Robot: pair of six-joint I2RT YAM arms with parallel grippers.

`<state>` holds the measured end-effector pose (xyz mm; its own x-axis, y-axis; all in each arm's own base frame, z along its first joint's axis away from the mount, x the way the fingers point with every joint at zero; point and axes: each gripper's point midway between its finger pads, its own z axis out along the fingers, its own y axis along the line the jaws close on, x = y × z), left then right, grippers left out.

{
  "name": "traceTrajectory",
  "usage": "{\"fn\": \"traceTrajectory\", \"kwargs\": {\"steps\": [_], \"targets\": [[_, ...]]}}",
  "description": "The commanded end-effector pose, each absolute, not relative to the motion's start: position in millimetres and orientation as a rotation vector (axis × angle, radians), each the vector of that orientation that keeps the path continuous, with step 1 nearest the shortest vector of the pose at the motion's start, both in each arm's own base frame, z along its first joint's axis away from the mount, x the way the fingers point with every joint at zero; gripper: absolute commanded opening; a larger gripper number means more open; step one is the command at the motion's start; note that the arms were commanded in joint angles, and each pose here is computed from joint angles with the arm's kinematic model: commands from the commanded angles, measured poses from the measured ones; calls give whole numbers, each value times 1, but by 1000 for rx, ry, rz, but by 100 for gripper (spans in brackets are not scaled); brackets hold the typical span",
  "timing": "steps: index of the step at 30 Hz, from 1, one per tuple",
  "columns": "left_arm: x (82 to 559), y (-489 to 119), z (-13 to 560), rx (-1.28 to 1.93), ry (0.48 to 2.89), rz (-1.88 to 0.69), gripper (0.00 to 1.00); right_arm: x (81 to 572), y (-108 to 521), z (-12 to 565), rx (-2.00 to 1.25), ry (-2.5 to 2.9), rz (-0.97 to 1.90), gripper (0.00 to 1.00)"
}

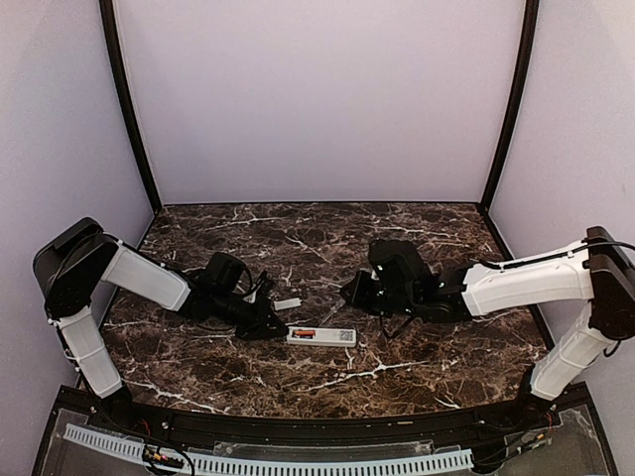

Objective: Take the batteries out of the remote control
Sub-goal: Remove the battery from the remote control without the battery cover.

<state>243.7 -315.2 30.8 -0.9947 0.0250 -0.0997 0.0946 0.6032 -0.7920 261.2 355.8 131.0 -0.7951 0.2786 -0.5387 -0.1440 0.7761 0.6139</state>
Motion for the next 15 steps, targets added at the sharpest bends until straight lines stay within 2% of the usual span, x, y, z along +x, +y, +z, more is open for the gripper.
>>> {"fn": "traceTrajectory", "kwargs": {"steps": [1,15], "targets": [[242,-319,33,119,2737,-1376,0,254,358,109,98,2401,846,0],[242,-319,35,125,2730,-1381,0,261,371,107,68,2389,854,0]]}}
